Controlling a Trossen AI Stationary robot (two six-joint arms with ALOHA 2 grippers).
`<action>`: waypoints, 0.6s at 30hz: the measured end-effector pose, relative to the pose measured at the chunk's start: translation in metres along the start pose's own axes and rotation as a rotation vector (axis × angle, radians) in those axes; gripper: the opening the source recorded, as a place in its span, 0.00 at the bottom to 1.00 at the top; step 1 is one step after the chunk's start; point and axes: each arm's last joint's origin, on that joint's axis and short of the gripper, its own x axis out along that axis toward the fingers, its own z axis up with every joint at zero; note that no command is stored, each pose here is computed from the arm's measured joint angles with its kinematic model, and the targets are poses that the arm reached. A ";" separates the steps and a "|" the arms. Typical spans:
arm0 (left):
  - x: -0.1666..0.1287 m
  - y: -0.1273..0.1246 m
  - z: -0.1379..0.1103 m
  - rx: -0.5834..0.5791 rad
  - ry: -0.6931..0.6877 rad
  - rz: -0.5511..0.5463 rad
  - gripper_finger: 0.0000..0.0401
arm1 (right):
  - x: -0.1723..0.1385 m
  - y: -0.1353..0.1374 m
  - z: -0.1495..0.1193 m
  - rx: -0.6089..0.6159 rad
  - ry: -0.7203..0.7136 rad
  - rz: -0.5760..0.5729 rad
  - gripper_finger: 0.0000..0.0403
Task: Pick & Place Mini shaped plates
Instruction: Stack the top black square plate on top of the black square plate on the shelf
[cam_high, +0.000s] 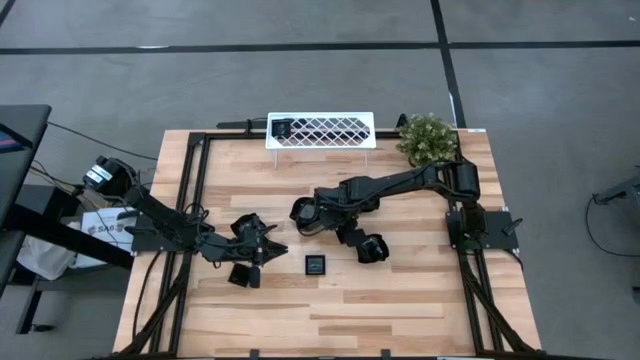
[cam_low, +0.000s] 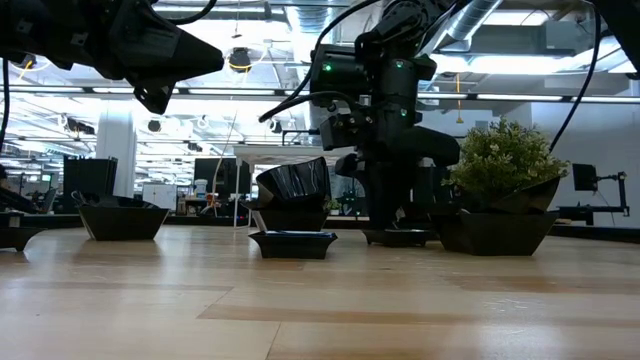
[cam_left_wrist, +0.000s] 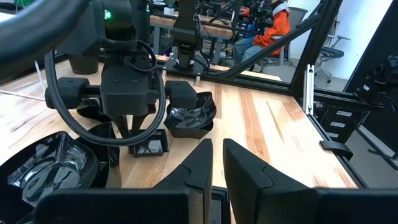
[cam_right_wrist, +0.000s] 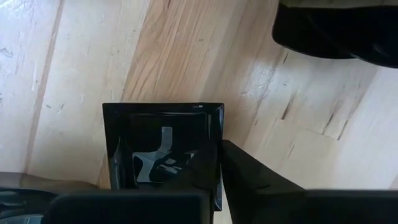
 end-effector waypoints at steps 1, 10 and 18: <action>0.000 0.000 0.000 0.000 0.000 0.000 0.10 | 0.000 0.000 0.000 0.000 -0.001 0.000 0.02; 0.000 0.000 0.000 0.000 0.000 0.000 0.10 | 0.000 0.000 0.000 -0.008 -0.001 -0.001 0.02; 0.000 0.000 0.000 0.000 0.000 0.000 0.10 | -0.001 0.000 0.000 -0.010 0.003 0.000 0.00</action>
